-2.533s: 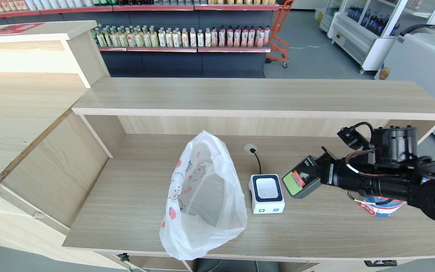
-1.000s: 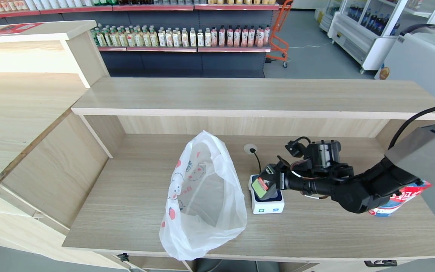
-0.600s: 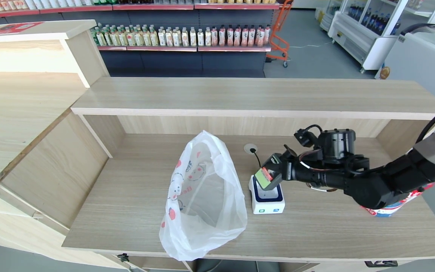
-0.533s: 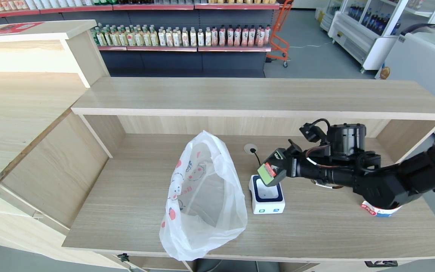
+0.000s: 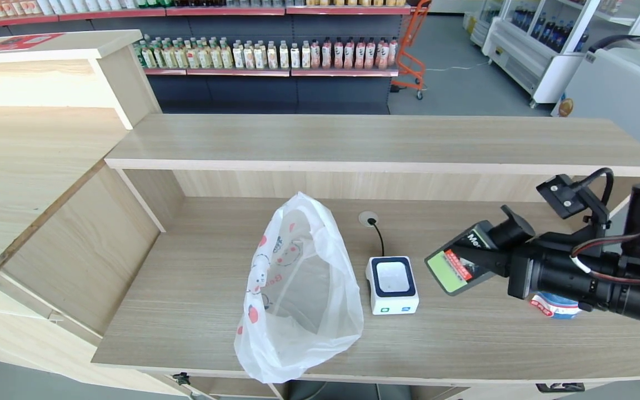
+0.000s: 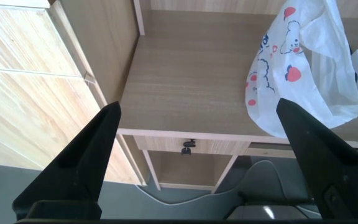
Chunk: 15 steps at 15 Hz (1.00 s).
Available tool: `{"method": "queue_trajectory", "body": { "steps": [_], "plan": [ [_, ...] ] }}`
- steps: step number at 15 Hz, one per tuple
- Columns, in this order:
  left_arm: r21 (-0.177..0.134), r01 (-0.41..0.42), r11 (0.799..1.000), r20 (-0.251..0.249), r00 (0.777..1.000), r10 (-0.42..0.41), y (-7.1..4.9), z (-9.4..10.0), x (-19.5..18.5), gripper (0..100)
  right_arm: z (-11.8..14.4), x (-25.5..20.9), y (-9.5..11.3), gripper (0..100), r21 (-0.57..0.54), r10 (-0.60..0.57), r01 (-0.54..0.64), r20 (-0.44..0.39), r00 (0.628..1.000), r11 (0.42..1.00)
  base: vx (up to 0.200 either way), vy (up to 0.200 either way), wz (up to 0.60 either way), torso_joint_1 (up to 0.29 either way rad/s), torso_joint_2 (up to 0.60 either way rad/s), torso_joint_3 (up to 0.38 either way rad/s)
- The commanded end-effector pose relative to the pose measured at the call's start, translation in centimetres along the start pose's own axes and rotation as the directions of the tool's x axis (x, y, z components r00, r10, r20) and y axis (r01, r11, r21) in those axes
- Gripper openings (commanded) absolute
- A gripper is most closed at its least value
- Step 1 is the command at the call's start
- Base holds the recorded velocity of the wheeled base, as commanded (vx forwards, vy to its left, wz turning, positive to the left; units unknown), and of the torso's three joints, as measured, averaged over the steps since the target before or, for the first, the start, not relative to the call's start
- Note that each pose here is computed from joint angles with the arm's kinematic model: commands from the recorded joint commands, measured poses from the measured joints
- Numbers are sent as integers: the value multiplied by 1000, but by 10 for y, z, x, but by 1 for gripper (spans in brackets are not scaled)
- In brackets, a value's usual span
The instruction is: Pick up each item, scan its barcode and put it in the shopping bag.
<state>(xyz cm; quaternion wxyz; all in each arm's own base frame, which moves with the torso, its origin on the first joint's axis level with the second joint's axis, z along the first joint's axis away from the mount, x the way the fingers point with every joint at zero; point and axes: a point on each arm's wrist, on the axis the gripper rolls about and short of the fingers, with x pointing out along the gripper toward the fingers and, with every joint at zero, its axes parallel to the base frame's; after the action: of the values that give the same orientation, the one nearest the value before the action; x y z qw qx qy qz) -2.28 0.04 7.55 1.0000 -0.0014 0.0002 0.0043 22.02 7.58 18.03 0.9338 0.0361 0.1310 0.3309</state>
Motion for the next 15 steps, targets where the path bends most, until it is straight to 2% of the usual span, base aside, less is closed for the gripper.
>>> {"method": "queue_trajectory", "body": {
  "steps": [1,2,4,8,14,15],
  "plan": [
    [0,-1,1000,0,1000,1,0,0,0,100,7,-19,8,0,13,1,-2,48,999,1000,0,0,0,0,0,0],
    [0,-1,1000,0,1000,1,0,0,0,100,8,-21,9,0,46,1,-3,49,999,999,0,0,0,0,0,0],
    [0,-1,1000,0,1000,1,0,0,0,100,5,-21,8,0,67,-5,3,27,1000,998,-200,0,0,2,5,2],
    [0,-1,1000,0,1000,1,0,0,0,100,5,-24,9,0,115,-9,6,23,1000,993,0,0,0,0,0,0],
    [-2,-1,1000,0,1000,1,0,0,0,100,-1,-15,5,0,133,-6,8,-15,1000,991,0,200,0,15,6,3],
    [0,-1,1000,0,1000,1,0,0,0,100,-4,-10,2,0,141,-7,12,-34,999,990,0,0,0,0,0,0]
  ]
}}
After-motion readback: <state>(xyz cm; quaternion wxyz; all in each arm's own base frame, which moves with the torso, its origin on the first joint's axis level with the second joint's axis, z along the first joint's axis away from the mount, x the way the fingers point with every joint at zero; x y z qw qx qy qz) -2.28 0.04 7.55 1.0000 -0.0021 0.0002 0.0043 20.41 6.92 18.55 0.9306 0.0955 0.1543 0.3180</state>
